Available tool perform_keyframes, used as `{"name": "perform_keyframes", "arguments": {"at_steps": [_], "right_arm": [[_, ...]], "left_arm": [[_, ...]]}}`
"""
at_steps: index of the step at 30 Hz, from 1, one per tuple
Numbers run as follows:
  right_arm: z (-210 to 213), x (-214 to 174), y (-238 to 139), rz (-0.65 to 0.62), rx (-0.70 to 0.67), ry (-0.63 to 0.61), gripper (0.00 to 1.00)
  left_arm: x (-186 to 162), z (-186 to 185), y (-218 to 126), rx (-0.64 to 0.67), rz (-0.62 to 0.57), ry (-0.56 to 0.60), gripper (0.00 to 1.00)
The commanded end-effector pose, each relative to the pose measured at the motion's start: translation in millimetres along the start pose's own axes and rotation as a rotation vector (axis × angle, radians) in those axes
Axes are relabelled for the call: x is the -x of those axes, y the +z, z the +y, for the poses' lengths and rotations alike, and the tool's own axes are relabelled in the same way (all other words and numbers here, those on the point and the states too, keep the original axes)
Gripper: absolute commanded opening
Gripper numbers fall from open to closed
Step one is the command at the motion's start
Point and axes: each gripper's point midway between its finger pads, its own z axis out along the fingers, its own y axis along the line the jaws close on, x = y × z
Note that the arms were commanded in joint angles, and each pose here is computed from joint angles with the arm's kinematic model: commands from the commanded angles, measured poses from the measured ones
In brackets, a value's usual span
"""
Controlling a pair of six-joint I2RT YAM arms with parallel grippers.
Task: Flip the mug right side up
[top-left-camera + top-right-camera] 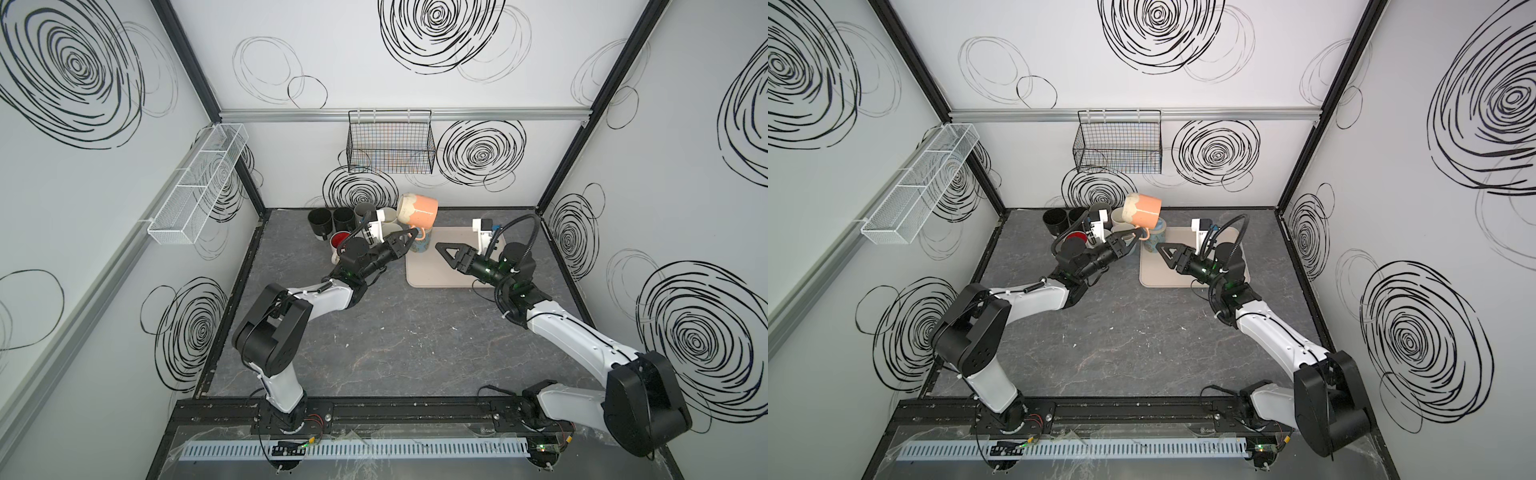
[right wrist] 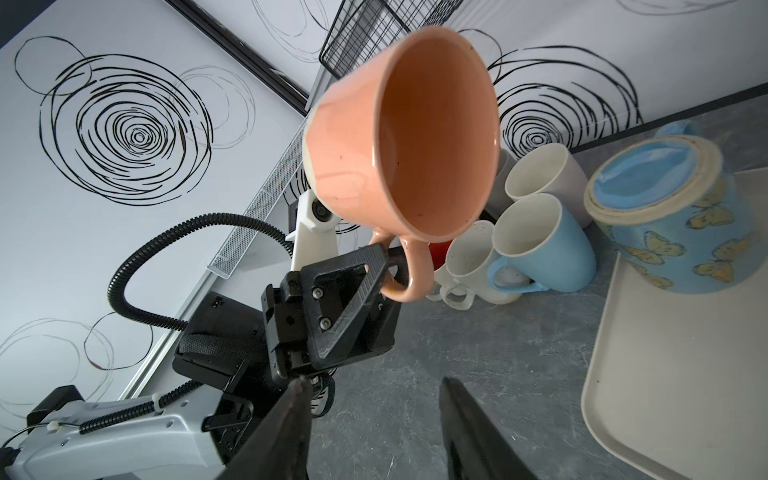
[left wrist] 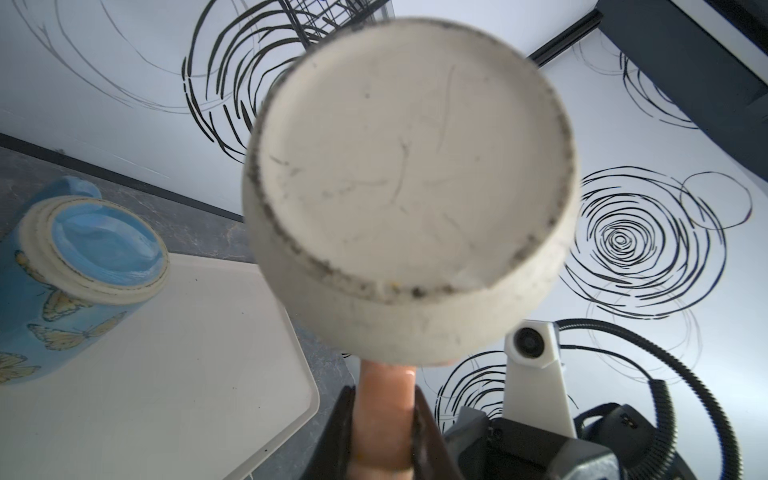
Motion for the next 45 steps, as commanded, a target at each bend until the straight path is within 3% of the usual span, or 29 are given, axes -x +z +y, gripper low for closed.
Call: {"name": "perform_keyframes", "arguments": {"at_steps": [1,18,29,37,40,45], "right_arm": [[35,17,9,-0.015,0.119,-0.028,0.54],[53,32,32,0.015,0.186,-0.022,0.50],[44,33,50,0.039,0.180,0.026,0.39],[49,39,60,0.039,0.231,0.064,0.37],[56,40,64,0.041,0.275,0.075,0.31],[64,40,72,0.050,0.319,0.070,0.03]], "left_arm": [[42,-101,-19,-0.304,-0.136,0.076,0.00],[36,-123,-33,-0.375,-0.115,0.041,0.00],[36,-133,-37,-0.413,-0.109,0.031,0.00],[31,-139,-35,-0.437,-0.081,0.043,0.00],[30,-139,-36,-0.442,-0.078,0.043,0.00],[30,-135,-42,-0.429,-0.080,0.050,0.00]]}}
